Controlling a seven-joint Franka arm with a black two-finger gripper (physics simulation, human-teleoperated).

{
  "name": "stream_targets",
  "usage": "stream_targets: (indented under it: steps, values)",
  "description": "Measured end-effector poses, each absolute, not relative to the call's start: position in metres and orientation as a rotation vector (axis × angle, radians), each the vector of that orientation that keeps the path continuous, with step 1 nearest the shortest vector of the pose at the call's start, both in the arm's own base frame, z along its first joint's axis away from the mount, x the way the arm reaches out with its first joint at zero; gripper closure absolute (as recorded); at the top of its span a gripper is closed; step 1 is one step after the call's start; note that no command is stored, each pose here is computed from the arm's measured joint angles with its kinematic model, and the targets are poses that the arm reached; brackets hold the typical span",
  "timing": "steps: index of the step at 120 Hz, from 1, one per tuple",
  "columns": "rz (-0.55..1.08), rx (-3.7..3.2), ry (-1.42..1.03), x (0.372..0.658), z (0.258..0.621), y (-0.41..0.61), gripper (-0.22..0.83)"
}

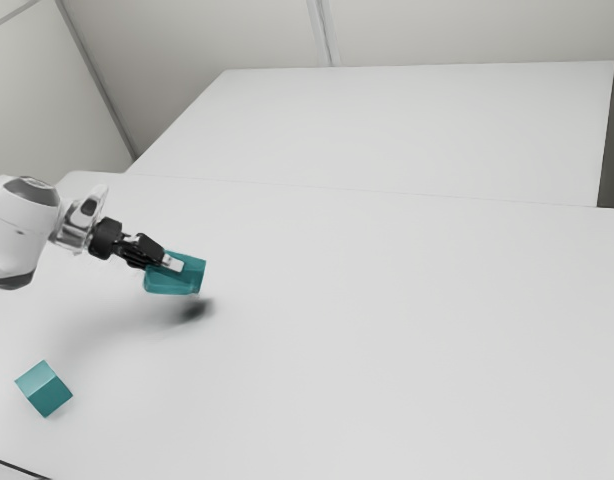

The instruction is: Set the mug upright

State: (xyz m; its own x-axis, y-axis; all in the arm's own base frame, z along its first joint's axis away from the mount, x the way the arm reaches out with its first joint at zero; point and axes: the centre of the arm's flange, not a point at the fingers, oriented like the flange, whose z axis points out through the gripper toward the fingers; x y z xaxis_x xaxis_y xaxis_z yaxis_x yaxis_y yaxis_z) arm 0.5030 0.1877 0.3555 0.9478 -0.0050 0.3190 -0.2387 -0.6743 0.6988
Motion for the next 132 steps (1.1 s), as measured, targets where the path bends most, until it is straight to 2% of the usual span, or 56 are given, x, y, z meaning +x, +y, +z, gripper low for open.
stream_targets:
  steps: [12,32,71,93,132]
  values:
    - [0.356,2.372,-0.330,0.526,0.386,0.151,0.78]
    - [0.260,2.559,-0.611,0.546,0.415,0.098,0.78]
    - [0.024,2.841,-1.012,0.565,0.428,0.025,0.79]
    - [-0.053,2.932,-1.069,0.567,0.416,0.000,0.79]
    - [-0.128,3.015,-0.949,0.565,0.386,-0.009,0.79]
